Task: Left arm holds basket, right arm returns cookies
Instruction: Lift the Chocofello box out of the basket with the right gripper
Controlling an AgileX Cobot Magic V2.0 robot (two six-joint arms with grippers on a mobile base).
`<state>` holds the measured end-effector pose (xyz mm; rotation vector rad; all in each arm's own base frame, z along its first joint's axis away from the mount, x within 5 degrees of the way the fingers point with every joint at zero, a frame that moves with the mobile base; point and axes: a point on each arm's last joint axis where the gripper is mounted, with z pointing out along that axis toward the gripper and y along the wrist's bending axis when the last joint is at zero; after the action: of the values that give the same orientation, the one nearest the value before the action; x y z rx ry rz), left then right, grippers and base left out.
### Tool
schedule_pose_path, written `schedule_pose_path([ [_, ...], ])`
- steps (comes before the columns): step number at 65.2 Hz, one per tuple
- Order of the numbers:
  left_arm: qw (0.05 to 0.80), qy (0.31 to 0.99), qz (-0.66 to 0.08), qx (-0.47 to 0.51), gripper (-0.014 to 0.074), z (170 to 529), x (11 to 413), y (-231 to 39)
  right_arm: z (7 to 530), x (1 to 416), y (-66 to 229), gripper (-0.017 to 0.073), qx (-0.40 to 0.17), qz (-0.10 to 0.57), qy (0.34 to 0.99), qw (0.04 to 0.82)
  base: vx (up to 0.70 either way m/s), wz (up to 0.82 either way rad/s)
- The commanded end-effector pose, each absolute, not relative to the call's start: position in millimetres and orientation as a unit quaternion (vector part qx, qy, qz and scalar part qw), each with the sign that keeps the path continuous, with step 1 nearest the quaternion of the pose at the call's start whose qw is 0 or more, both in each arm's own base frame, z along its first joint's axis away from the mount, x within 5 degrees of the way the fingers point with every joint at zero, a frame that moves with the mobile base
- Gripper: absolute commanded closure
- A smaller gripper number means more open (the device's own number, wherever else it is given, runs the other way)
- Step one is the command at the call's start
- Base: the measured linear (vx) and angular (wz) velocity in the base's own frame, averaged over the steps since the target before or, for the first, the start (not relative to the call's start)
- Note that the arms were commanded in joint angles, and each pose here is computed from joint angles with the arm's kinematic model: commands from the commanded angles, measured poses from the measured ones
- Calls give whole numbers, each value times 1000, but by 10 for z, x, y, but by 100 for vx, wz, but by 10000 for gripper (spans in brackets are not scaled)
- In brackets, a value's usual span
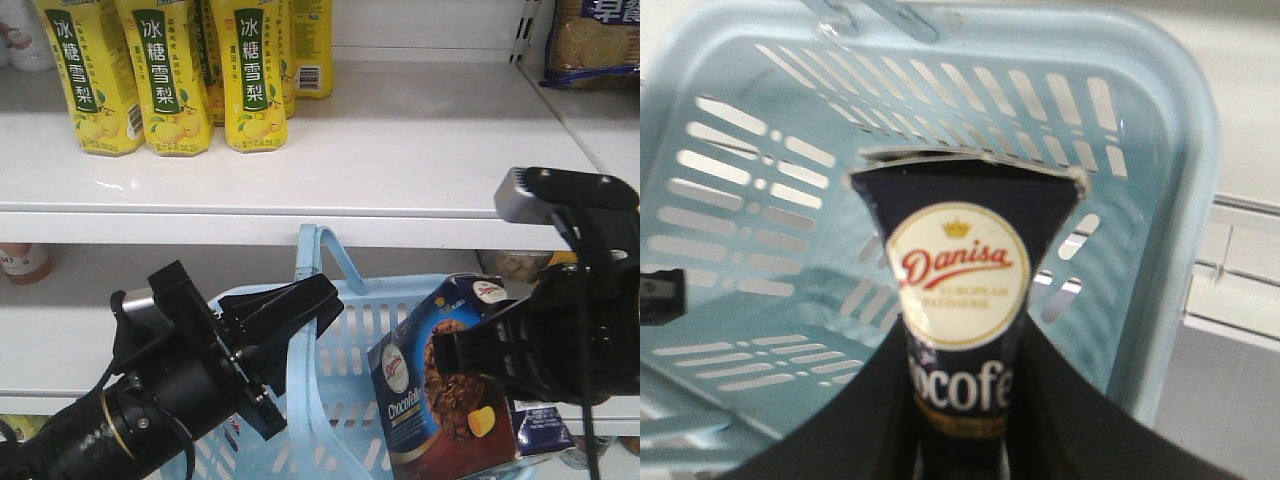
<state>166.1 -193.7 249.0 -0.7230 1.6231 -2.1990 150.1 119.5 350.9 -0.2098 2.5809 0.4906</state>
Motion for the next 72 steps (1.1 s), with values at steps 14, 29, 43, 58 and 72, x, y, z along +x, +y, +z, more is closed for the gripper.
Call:
schedule_pose_path([
  [14,184,441,-852,-214,594,2854,1644,-1831,3987,1211,954,565,-80,252,885,382,0,0],
  [29,184,441,-852,-214,594,2854,1644,-1831,4163,1091,791,565,-84,255,846,460,0,0],
  [43,184,441,-852,-214,594,2854,1644,-1831,4328,1108,770,565,-76,284,797,528,0,0],
  [58,184,441,-852,-214,594,2854,1644,-1831,4510,1199,687,565,-55,279,734,617,0,0],
  [72,184,441,-852,-214,594,2854,1644,-1831,4589,1413,560,565,-11,240,697,676,0,0],
])
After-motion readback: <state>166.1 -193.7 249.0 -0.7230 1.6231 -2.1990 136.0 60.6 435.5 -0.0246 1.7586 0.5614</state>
